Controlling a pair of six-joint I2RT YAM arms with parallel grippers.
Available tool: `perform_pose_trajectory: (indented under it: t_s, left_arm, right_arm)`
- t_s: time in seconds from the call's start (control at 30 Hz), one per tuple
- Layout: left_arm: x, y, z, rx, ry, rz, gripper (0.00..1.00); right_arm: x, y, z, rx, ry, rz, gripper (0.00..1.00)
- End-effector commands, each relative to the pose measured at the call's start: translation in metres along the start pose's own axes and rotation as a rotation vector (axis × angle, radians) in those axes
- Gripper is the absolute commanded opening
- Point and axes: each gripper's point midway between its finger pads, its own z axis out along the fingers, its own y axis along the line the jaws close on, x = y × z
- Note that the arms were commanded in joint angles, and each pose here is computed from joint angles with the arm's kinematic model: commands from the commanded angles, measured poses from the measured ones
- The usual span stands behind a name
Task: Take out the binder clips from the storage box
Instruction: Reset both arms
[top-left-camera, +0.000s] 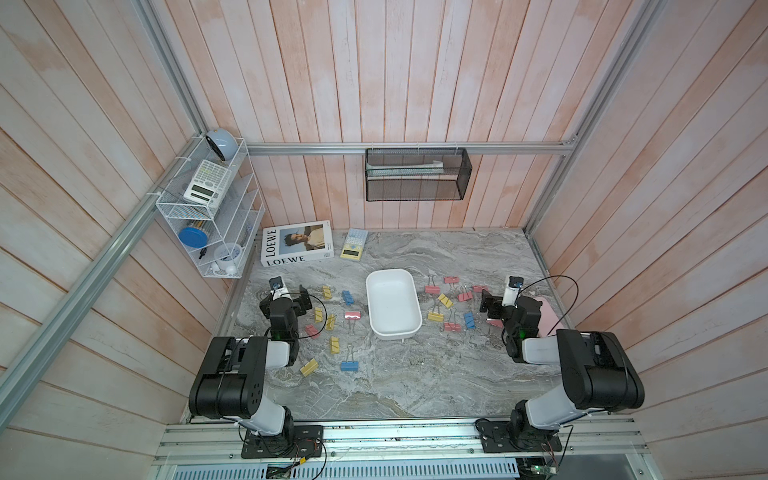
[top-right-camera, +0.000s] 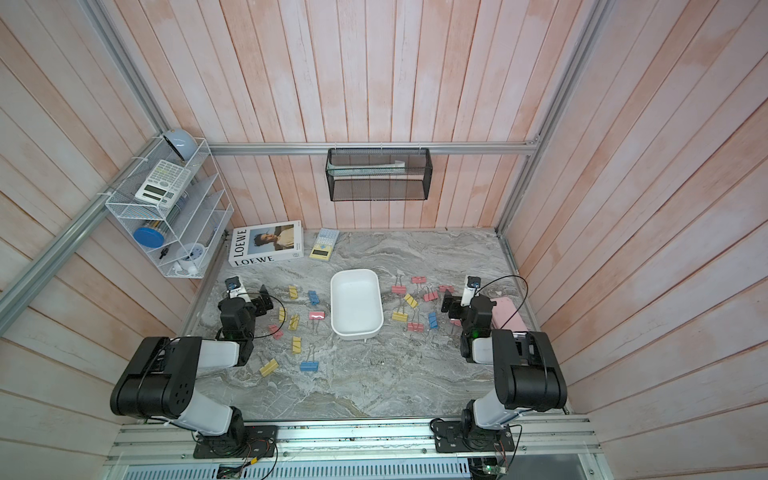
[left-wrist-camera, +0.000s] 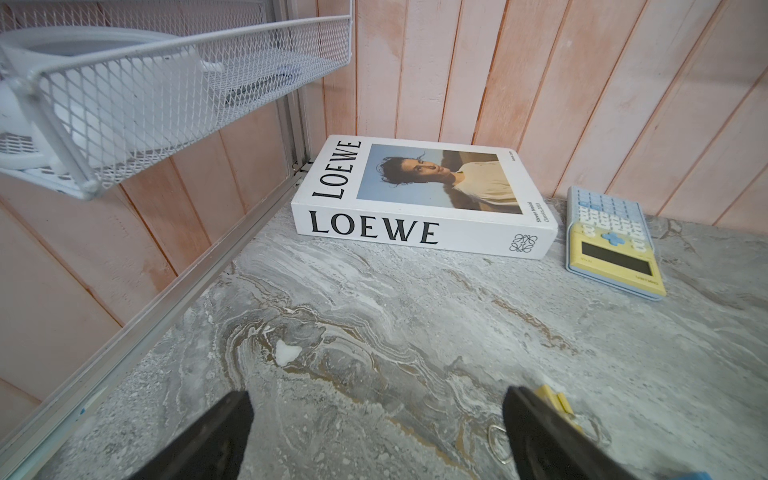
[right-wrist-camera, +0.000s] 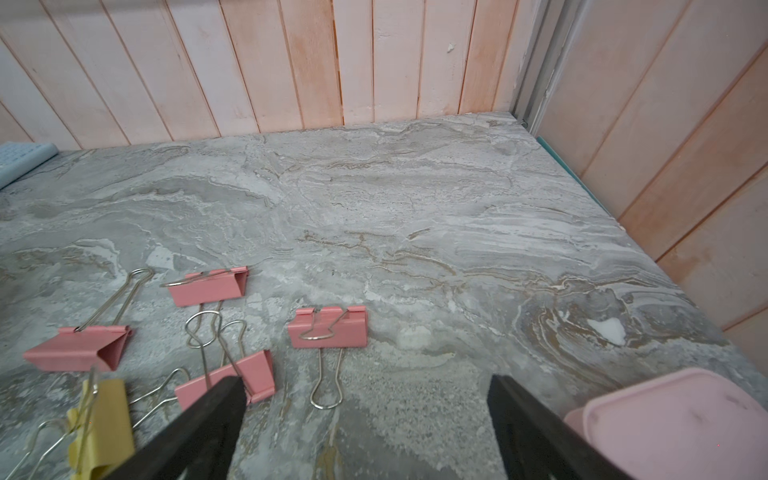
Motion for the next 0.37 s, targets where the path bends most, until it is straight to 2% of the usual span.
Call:
perform_pose_trajectory:
  t_s: [0.0, 0.33]
  left_arm:
    - [-0.0011, 0.0010, 0.0005, 0.001, -0.010, 0.008, 1.00]
    - [-0.0018, -0.0048, 0.0010, 0.021, -0.008, 0.025, 1.00]
  right_arm:
    - [-0.0021, -0.0017, 0.0028, 0.014, 0.002, 0.007, 0.98]
    - [-0.0031, -0.0010, 0.0029, 0.013, -0.001, 0.005, 0.98]
